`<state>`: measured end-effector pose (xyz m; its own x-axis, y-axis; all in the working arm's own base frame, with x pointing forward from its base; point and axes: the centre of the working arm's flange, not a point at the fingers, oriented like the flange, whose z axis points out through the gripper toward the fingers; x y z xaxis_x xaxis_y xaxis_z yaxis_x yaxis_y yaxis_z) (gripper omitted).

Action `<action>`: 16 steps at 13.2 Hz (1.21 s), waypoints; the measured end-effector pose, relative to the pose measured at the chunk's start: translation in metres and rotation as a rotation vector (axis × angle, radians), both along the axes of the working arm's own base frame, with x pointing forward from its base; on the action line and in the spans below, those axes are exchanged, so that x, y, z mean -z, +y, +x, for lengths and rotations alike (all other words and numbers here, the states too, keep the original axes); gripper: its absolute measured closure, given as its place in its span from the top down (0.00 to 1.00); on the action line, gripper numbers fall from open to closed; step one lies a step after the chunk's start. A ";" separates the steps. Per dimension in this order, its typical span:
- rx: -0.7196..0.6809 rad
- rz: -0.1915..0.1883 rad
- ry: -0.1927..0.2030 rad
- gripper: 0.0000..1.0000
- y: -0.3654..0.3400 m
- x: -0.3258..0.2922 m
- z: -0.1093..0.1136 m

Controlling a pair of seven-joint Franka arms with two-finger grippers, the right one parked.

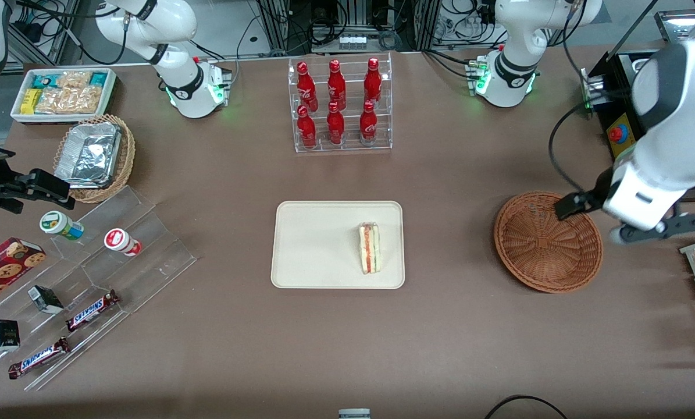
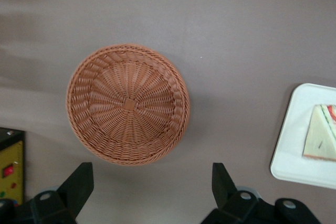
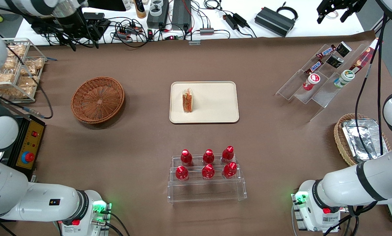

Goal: Place sandwich from basket to tray

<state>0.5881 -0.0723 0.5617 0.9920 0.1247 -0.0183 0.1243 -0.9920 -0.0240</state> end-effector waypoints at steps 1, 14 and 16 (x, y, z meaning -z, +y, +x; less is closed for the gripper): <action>0.020 0.000 -0.006 1.00 0.002 -0.015 -0.009; 0.062 -0.009 0.015 1.00 0.000 -0.069 -0.053; 0.071 -0.010 0.016 1.00 0.004 -0.069 -0.052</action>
